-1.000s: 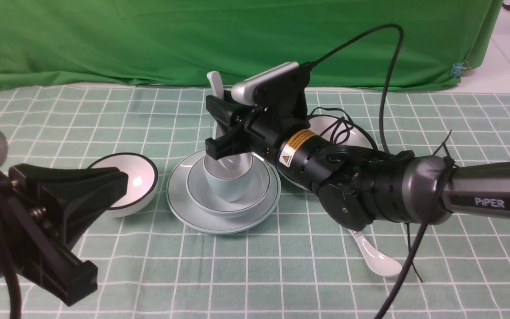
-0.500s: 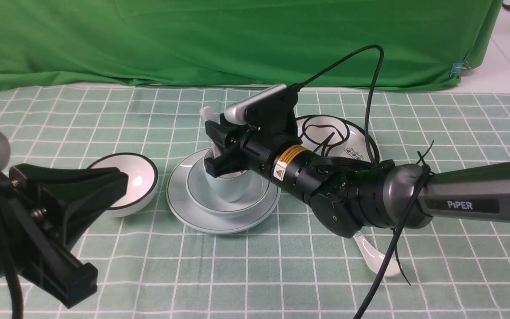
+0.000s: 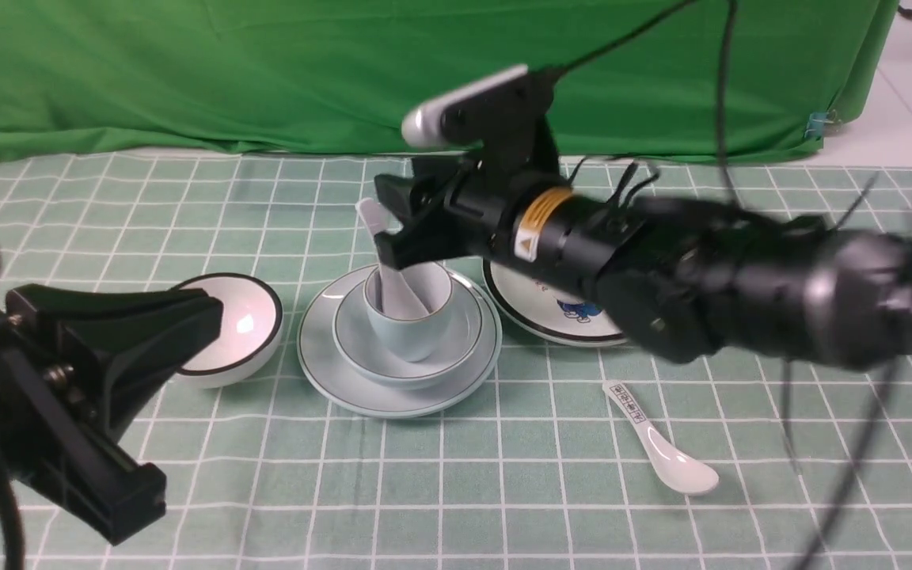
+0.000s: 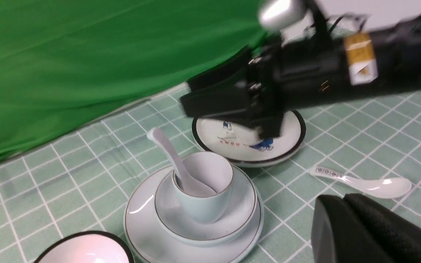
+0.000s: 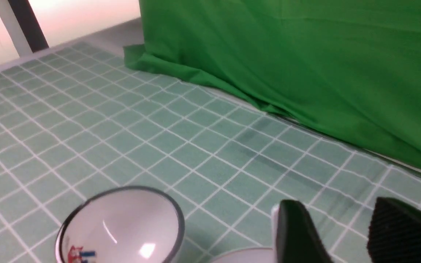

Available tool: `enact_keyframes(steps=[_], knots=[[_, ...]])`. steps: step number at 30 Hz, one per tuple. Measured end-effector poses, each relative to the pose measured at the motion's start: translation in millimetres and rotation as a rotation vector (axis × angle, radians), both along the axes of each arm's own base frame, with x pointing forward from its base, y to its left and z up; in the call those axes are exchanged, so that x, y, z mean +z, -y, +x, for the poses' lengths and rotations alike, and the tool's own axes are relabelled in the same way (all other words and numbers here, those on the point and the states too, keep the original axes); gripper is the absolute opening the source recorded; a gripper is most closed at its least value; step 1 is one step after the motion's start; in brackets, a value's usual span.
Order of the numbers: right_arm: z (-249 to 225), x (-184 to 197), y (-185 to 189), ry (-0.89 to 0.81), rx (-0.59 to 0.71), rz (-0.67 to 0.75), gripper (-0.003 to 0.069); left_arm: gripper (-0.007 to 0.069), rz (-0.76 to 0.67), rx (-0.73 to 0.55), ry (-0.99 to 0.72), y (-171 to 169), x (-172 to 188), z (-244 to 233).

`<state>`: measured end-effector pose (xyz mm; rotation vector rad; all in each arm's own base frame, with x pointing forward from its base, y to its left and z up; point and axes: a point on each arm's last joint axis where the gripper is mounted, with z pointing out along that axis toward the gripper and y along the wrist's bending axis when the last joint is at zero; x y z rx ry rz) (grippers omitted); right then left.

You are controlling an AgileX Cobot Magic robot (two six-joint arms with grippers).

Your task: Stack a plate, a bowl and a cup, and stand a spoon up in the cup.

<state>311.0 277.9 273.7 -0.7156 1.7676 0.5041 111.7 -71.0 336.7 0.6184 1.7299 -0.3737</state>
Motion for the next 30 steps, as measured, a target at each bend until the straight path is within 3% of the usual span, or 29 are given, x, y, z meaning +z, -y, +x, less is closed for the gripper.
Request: enact_keyframes(steps=[1,5,10,18,30], knots=[[-1.4,4.4,0.6,0.01,0.002,0.005,0.0308,0.0009,-0.002,0.0,0.002,-0.2,0.4,-0.5],[-41.8,53.6,30.9,-0.049,-0.001,-0.212,0.0184,0.0009,-0.049,0.012,0.086,-12.0,-1.4,-20.6],[-78.9,75.4,67.3,-0.122,-0.011,-0.353,0.0074,0.0009,-0.134,0.049,0.167,-25.8,-19.9,-40.9],[-117.1,65.9,105.3,-0.183,-0.026,-0.39,0.0055,0.0009,-0.186,0.082,0.154,-29.9,-49.1,-43.8],[-146.7,59.7,134.6,-0.291,-0.11,-0.305,0.0067,0.0011,-0.134,0.084,0.114,-29.2,-69.3,-41.8]])
